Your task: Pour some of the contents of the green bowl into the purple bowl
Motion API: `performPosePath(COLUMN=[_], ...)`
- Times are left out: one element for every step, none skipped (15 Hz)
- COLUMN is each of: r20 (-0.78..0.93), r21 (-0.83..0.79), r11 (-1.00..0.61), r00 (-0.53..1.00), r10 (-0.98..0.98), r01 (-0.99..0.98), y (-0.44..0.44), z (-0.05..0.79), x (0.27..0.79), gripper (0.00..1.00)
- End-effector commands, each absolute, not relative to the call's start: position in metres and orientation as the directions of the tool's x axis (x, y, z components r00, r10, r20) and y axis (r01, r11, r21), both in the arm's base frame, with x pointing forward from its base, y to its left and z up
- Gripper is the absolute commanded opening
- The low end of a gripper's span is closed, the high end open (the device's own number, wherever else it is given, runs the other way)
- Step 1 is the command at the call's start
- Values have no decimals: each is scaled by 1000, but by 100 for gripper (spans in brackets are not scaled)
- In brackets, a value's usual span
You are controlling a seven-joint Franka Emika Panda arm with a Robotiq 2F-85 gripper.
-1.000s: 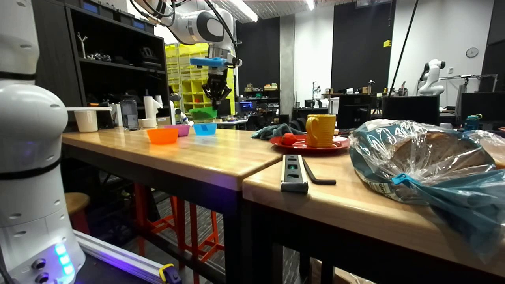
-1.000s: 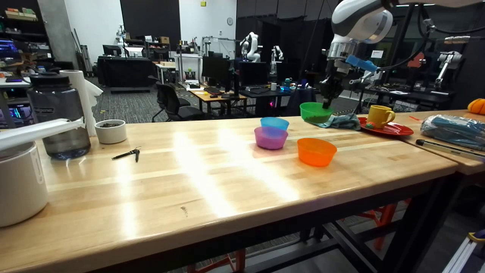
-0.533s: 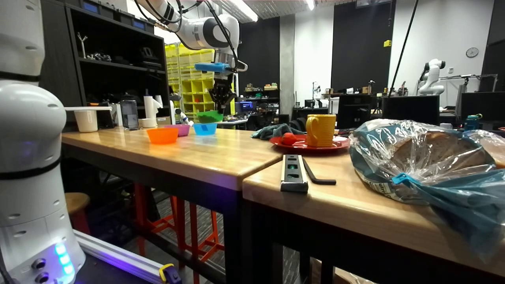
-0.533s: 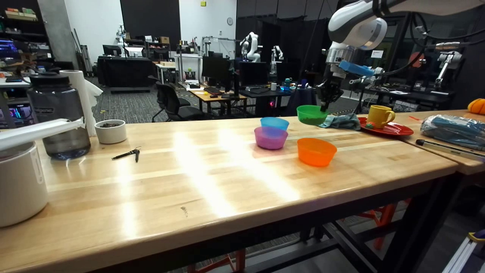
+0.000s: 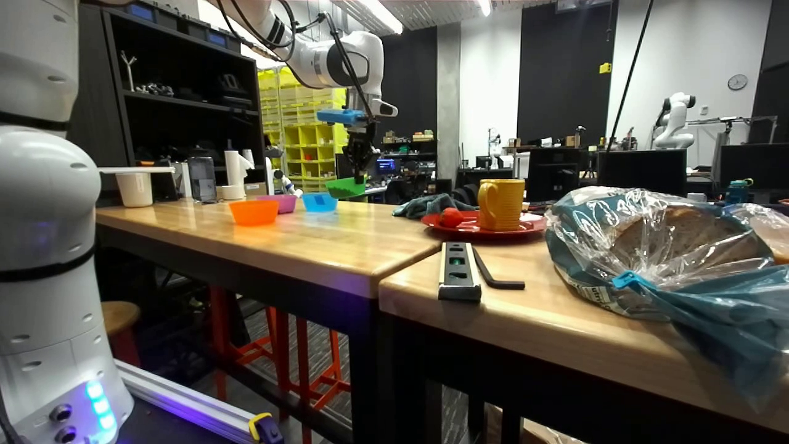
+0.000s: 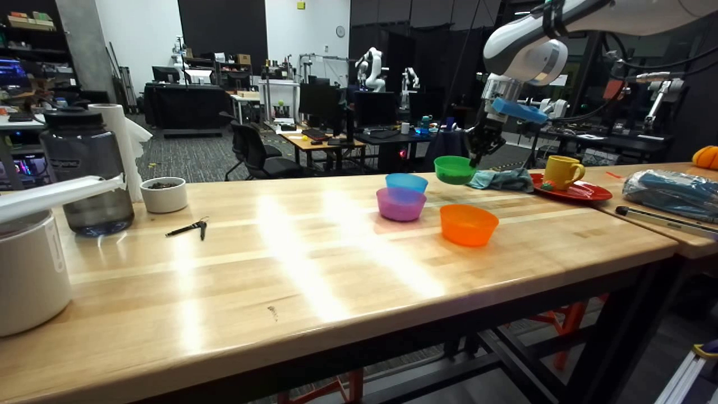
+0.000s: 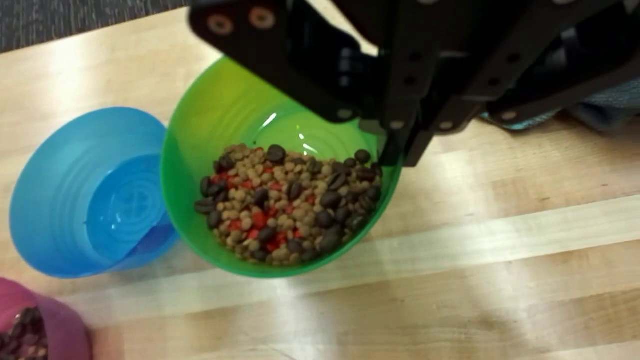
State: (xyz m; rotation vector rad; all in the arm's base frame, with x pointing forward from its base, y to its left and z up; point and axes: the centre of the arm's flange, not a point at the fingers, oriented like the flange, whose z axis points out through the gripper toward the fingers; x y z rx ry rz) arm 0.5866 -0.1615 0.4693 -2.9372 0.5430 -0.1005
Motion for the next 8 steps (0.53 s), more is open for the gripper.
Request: performPosePath(r20=[30, 19, 10, -1, -11, -18, -22, -29], r21=[-171, -170, -169, -169, -170, -170, -169, -173], r11=[-888, -881, -875, -868, -861, -855, -849, -844], r00=[899, 893, 887, 880, 875, 869, 863, 860], r10=[-438, -450, -461, -474, -484, -494, -504, -510], r01=[-427, -440, -453, -467, -479, -490, -500, -507], y=[-173, -176, -180, -184, -188, -192, -197, -201], z=[469, 467, 465, 462, 460, 458, 454, 452], x=[591, 590, 589, 586, 583, 580, 577, 575], gripper=[1, 1, 1, 1, 1, 1, 1, 1])
